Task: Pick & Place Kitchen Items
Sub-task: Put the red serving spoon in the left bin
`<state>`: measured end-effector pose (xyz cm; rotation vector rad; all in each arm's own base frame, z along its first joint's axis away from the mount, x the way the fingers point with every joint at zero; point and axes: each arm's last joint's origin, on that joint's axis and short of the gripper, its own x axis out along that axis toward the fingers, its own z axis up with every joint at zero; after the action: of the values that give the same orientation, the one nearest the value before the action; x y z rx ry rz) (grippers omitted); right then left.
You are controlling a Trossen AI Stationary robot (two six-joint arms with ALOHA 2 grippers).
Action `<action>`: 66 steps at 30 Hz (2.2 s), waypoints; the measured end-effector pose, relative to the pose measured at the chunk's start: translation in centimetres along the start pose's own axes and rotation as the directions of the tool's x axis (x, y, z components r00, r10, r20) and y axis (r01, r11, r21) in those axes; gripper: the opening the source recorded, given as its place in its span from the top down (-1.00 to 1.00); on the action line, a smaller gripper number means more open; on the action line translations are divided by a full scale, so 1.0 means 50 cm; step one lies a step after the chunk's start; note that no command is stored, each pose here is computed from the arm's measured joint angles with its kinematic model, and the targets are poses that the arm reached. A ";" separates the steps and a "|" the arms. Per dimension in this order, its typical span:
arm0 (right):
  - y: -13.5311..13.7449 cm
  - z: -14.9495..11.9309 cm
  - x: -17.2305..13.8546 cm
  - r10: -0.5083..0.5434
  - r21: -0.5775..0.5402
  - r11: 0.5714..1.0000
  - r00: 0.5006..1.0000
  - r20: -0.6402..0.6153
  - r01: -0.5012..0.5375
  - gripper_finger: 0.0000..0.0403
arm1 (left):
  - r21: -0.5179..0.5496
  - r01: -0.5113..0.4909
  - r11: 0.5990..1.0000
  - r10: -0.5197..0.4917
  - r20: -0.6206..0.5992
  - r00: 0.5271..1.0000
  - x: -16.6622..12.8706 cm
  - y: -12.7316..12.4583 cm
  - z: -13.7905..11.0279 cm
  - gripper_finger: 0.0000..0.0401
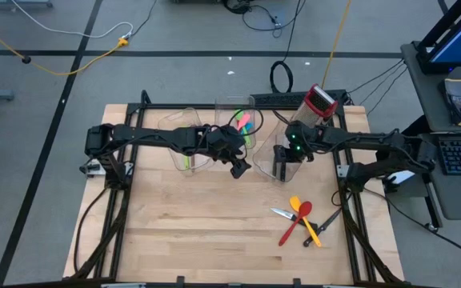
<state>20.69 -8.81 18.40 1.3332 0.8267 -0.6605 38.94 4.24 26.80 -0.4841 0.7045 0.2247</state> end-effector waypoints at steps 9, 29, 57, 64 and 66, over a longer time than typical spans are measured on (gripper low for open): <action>0.002 0.001 0.000 0.011 -0.006 1.000 1.000 0.005 -0.011 0.39 | -0.003 0.014 1.000 -0.014 -0.006 1.000 0.000 -0.001 0.000 -0.68; 0.022 -0.031 -0.116 0.251 -0.153 0.960 0.961 0.115 -0.233 0.98 | -0.003 0.017 1.000 -0.017 -0.008 1.000 0.000 -0.004 -0.002 -0.68; 0.009 -0.160 -0.281 0.635 -0.711 0.539 0.773 -0.009 -0.451 0.99 | -0.007 0.128 0.992 -0.126 0.135 0.983 -0.009 -0.162 -0.053 -0.68; -0.011 -0.187 -0.314 0.690 -0.753 0.413 0.716 -0.109 -0.513 1.00 | -0.090 0.084 0.992 -0.061 0.234 0.970 -0.016 -0.195 -0.067 -0.68; -0.022 -0.194 -0.322 0.693 -0.767 0.389 0.710 -0.123 -0.511 0.99 | -0.123 0.076 0.989 -0.043 0.248 0.968 -0.019 -0.204 -0.073 -0.68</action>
<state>9.41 -0.11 30.67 0.6412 0.2785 0.1773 39.82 -6.46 28.59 -0.5919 0.4343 0.2703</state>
